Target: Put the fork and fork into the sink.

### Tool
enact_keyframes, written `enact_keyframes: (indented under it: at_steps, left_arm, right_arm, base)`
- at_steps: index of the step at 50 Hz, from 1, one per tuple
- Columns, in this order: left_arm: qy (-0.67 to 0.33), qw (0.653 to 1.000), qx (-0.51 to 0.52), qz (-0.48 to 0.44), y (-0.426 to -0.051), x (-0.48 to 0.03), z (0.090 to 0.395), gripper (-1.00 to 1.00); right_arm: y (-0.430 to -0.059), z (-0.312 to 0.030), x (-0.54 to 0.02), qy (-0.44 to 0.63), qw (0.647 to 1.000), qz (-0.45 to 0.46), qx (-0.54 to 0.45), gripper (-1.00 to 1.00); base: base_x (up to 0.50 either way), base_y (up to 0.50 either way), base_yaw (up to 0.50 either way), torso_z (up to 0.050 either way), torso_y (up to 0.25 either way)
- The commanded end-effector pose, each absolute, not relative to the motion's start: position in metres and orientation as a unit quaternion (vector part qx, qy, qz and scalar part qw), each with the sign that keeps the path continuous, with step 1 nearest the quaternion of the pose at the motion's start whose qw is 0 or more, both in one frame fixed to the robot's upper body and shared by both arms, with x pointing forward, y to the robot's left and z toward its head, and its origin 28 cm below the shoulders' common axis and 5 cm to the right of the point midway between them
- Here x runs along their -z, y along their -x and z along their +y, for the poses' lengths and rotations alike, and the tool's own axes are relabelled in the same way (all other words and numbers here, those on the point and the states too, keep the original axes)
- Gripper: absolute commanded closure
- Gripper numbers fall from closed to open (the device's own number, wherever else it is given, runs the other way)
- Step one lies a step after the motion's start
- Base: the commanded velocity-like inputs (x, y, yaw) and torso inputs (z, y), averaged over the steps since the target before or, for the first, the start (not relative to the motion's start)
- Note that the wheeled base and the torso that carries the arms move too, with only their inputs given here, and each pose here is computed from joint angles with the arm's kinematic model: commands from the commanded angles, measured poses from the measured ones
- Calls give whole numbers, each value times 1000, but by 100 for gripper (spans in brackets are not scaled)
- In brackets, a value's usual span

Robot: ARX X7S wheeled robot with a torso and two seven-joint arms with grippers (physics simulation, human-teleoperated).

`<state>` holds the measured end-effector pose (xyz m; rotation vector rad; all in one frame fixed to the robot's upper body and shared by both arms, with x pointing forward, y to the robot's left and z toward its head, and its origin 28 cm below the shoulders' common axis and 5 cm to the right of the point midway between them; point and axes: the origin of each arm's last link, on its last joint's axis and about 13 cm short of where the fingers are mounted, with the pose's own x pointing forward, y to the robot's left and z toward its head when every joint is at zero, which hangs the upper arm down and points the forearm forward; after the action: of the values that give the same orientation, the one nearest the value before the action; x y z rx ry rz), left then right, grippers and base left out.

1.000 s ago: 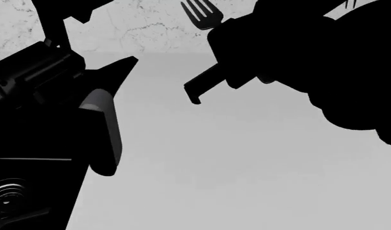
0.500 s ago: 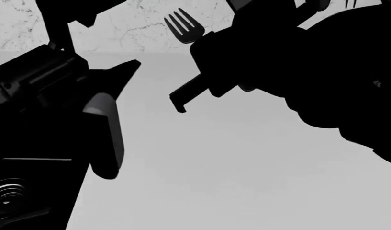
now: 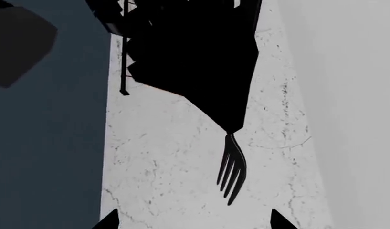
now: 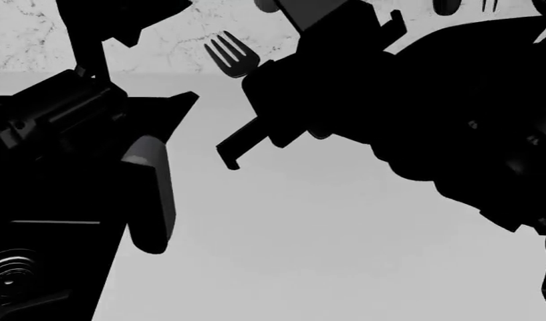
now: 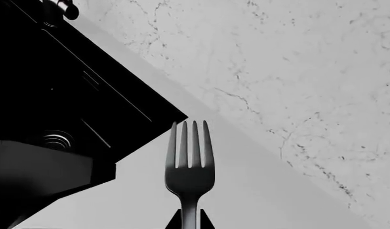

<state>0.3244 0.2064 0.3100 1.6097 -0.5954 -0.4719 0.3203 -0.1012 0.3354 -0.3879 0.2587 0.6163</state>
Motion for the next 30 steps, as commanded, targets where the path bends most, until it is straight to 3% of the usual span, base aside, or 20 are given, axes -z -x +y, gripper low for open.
enact_keyframes:
  at_steps: [1,30]
  left_arm:
    - [-704,628,211,-257,-327,-306,205,-100]
    - [-719,616,213,-241,-334,-295,206,-100]
  right_arm:
    - [-320,-97,-335,191,922,123,-315,100]
    - [-309,-96,-338,198,916,111,-330,100]
  base:
    - [0,0,0,0,0]
    - [0,0,0,0,0]
